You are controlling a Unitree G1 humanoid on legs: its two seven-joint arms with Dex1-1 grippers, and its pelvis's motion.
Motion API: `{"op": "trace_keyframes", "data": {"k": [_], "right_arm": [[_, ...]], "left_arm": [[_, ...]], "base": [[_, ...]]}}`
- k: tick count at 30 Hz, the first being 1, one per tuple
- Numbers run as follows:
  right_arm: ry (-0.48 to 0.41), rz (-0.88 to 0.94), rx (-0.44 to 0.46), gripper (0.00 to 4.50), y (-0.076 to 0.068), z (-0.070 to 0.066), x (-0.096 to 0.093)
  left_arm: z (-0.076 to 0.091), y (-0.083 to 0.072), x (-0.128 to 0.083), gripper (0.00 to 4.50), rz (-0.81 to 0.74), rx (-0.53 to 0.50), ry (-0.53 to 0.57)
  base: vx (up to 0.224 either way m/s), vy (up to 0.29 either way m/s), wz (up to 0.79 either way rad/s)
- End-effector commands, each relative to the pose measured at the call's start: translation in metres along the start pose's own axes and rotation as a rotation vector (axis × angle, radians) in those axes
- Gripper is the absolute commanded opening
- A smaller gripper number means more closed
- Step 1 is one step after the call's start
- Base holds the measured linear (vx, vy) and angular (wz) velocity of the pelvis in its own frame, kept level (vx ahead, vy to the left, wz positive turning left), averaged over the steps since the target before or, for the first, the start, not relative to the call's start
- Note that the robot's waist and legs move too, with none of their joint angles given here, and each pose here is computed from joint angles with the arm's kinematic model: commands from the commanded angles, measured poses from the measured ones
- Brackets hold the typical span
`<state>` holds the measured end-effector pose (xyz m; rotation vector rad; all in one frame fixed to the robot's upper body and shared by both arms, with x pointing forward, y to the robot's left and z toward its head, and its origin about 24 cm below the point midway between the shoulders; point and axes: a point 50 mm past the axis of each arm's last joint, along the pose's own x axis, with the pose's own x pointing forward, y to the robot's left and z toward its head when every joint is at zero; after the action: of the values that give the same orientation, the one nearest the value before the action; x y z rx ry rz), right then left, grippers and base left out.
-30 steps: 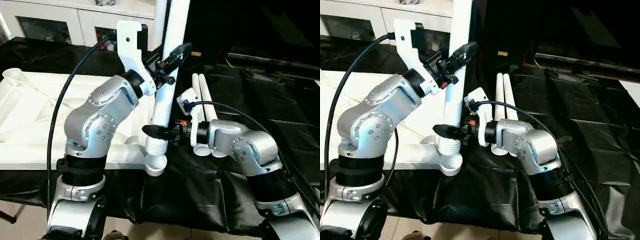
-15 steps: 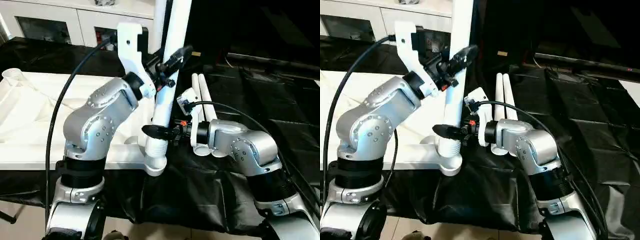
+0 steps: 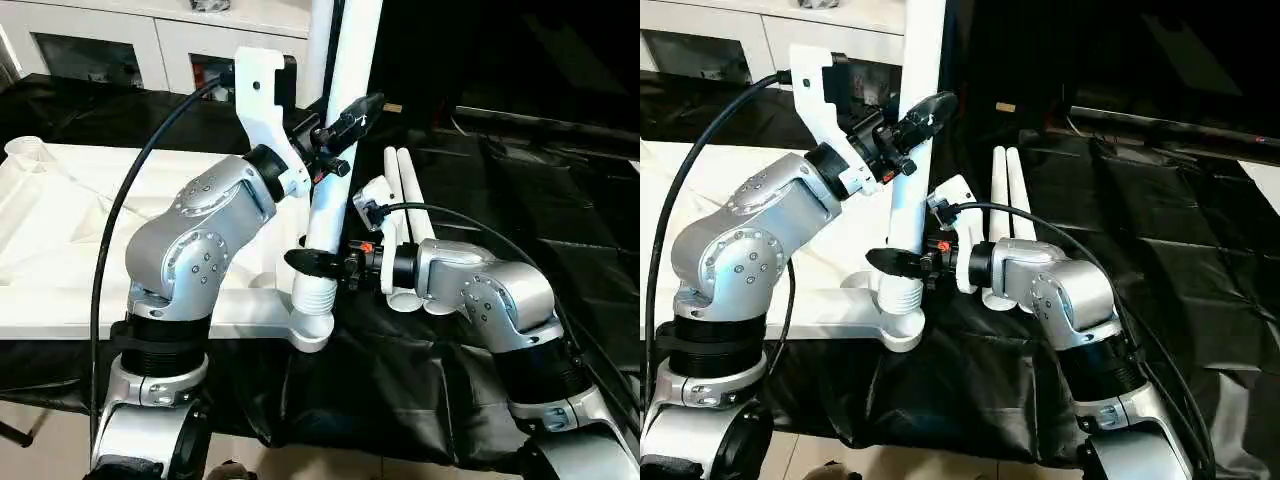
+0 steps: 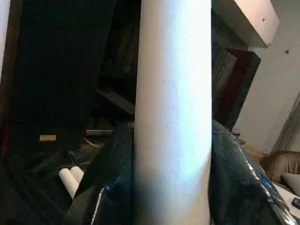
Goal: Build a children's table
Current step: Insert table leg to table base
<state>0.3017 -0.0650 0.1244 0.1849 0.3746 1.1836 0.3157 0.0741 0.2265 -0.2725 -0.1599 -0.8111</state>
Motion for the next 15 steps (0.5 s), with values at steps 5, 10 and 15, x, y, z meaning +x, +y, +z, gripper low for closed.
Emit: {"op": "trace_keyframes", "data": {"k": [5,10,15], "right_arm": [[0.001,-0.009,-0.028,1.89,-0.0001,0.0017,-0.0003],[0.001,-0.004,-0.029,1.89,0.0009,0.0011,0.0006],[0.002,0.013,-0.031,1.89,0.0030,0.0006,0.0010]], "left_arm": [[0.0049,-0.0096,0.0047,1.74,-0.061,0.016,-0.006],[0.0060,-0.0086,0.0049,1.74,-0.063,0.015,-0.009],[0.0068,-0.0086,0.0055,1.73,-0.064,0.017,-0.012]], "base": [[0.000,0.000,0.00],[0.000,0.000,0.00],[0.000,0.000,0.00]]}}
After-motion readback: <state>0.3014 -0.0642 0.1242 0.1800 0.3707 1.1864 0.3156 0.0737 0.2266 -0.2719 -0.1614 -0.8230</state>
